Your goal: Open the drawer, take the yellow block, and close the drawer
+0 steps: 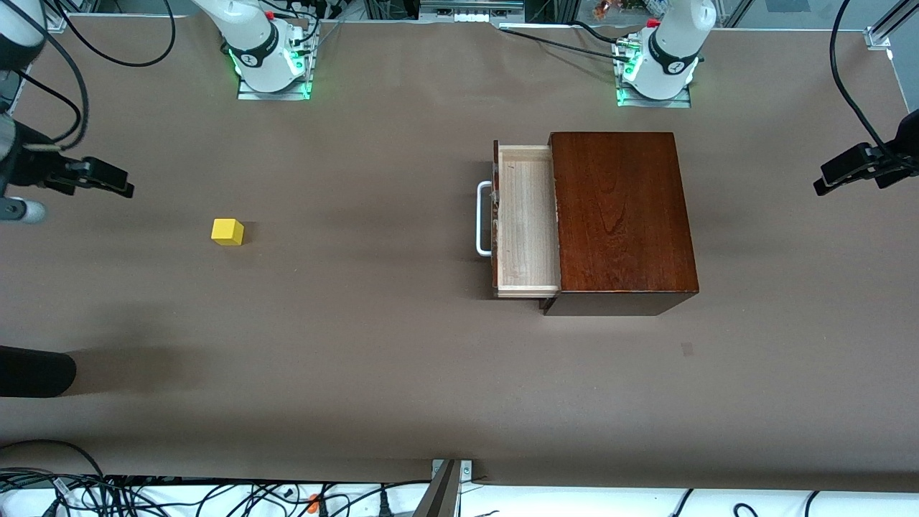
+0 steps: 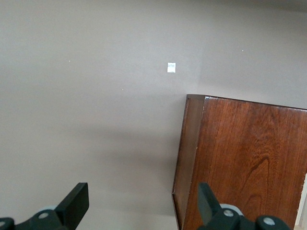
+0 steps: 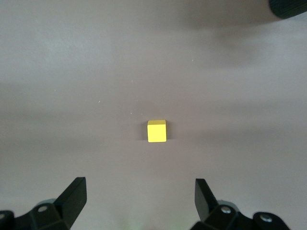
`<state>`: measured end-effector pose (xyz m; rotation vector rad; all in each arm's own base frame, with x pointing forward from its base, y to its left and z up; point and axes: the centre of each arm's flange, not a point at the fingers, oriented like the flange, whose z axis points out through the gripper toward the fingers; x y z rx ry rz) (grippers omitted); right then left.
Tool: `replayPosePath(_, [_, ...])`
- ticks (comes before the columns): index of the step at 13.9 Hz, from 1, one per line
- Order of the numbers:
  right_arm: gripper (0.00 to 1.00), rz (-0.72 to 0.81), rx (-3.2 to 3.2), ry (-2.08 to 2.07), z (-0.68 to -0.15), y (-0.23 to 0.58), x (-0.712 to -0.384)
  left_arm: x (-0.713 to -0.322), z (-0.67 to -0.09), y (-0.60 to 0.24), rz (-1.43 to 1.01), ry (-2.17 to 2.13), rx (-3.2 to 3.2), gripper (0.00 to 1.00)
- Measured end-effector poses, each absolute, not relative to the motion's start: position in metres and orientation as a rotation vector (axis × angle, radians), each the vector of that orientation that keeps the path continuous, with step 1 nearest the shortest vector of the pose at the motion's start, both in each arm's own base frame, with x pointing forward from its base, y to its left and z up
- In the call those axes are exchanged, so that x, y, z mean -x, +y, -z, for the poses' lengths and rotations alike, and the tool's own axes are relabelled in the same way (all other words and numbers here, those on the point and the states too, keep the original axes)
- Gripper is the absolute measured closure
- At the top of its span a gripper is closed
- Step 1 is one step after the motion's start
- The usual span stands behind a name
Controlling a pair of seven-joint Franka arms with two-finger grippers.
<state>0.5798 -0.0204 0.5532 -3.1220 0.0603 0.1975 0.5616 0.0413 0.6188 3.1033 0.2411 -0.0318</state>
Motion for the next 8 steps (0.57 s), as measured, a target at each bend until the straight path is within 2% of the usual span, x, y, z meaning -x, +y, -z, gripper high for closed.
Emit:
replayPosePath(5, [0.0, -0.336, 3.112, 0.014, -0.511, -0.004, -0.591, -0.562, -0.619, 0.041, 0.031, 0.239, -3.103, 0.0])
replayPosePath(8, [0.0, -0.366, 3.109, 0.007, -0.505, -0.001, -0.592, -0.562, -0.619, 0.041, 0.031, 0.239, -3.103, 0.0])
